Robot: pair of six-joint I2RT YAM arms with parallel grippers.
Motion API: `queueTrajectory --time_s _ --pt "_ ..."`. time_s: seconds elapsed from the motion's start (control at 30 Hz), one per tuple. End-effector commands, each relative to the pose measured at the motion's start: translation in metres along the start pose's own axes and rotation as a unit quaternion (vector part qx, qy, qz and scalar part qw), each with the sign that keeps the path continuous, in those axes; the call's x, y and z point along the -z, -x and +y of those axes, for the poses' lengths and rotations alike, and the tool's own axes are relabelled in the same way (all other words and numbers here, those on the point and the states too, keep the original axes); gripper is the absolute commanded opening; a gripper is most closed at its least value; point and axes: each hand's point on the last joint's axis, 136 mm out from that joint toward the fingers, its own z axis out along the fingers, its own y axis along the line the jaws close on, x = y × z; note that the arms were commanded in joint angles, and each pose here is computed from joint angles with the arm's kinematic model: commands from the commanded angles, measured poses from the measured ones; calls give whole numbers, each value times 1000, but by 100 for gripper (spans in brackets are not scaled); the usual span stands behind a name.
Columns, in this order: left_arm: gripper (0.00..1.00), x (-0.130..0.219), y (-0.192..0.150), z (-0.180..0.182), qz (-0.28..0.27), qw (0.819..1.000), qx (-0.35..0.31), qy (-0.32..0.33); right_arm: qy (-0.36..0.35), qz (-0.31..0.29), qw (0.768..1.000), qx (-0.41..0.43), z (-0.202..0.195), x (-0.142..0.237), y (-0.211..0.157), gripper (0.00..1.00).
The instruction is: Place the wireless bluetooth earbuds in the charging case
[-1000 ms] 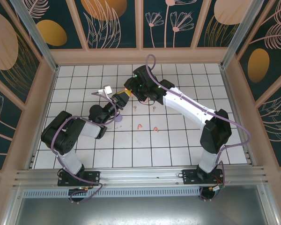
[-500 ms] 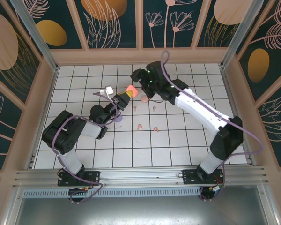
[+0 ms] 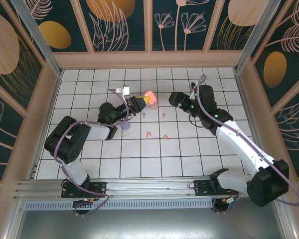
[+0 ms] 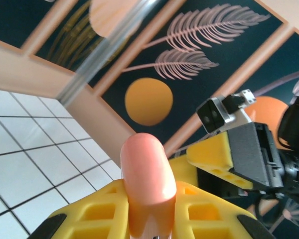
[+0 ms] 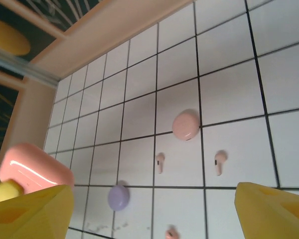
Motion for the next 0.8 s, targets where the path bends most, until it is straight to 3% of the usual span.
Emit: queueTrajectory --time_s 0.0,0.27,0.77 --pt "0 -7 -9 -26 56 996 -20 -59 100 11 988 119 26 10 -7 84" --pt "0 -12 -20 -41 120 988 -17 -97 194 68 966 155 51 11 -32 84" --pt "0 -16 -19 -41 129 987 -16 -97 213 68 963 153 64 -4 -25 81"
